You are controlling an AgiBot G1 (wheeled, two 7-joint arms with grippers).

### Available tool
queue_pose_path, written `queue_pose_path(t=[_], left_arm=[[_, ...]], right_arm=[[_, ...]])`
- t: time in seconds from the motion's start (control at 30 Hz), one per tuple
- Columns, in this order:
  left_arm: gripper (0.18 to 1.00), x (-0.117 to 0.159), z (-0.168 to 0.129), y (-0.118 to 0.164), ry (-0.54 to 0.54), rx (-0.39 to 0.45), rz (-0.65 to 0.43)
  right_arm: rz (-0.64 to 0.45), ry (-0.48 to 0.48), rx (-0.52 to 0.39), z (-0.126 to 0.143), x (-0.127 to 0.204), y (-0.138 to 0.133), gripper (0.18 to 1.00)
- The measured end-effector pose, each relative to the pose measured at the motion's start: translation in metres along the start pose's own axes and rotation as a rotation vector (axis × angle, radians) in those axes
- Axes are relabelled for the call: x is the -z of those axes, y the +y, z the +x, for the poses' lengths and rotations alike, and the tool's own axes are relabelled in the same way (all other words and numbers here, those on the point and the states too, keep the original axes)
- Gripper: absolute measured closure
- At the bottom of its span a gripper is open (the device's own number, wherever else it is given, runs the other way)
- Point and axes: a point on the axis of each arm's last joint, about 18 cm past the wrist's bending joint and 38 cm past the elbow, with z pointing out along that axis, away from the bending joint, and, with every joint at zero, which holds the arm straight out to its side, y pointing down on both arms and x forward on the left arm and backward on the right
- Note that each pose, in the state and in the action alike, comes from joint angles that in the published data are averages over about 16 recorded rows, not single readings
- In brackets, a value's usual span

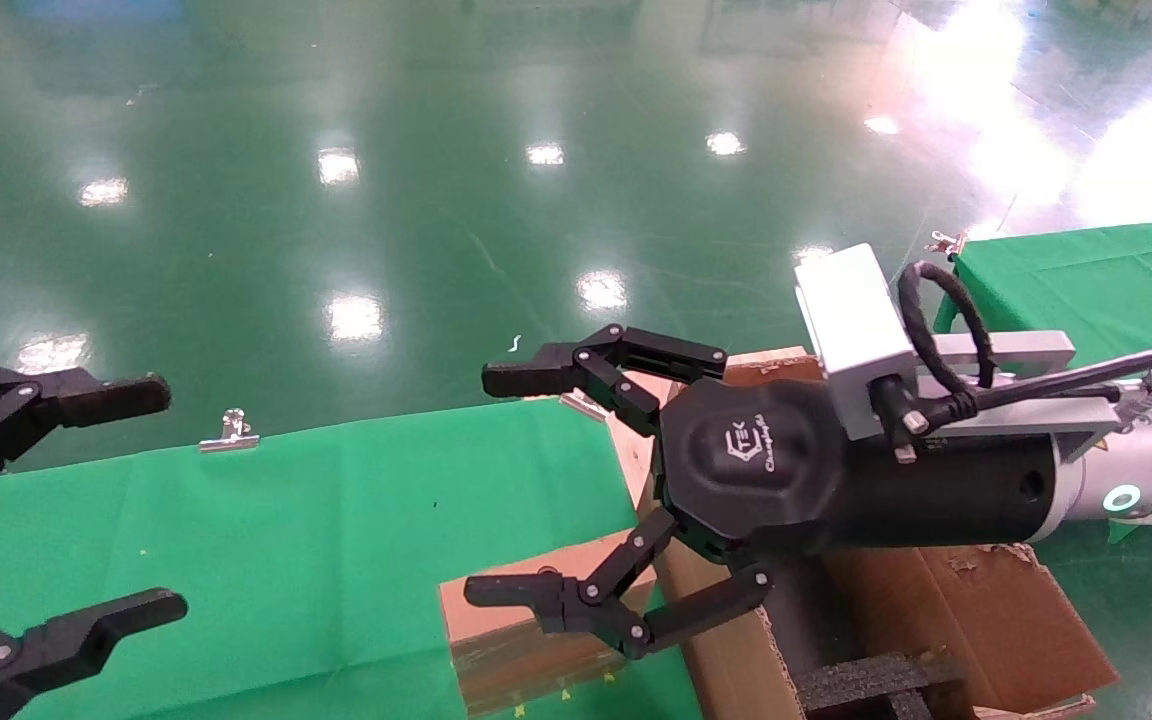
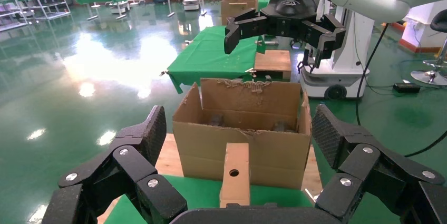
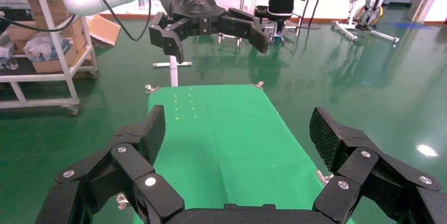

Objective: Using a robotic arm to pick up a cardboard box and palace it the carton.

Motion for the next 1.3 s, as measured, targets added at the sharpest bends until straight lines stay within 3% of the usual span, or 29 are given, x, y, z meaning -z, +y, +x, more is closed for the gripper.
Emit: queue_pose_path(t=[0.87, 1.3], left_arm=[[0.195, 0.0, 0.0, 0.0, 0.0, 0.0, 0.0], [0.319, 0.0, 0.0, 0.0, 0.0, 0.0, 0.0]], right_arm=[[0.0, 0.0, 0.0, 0.0, 0.0, 0.0, 0.178], [-0.004, -0.002, -0.004, -0.0001, -0.0002, 0.0014, 0.178]])
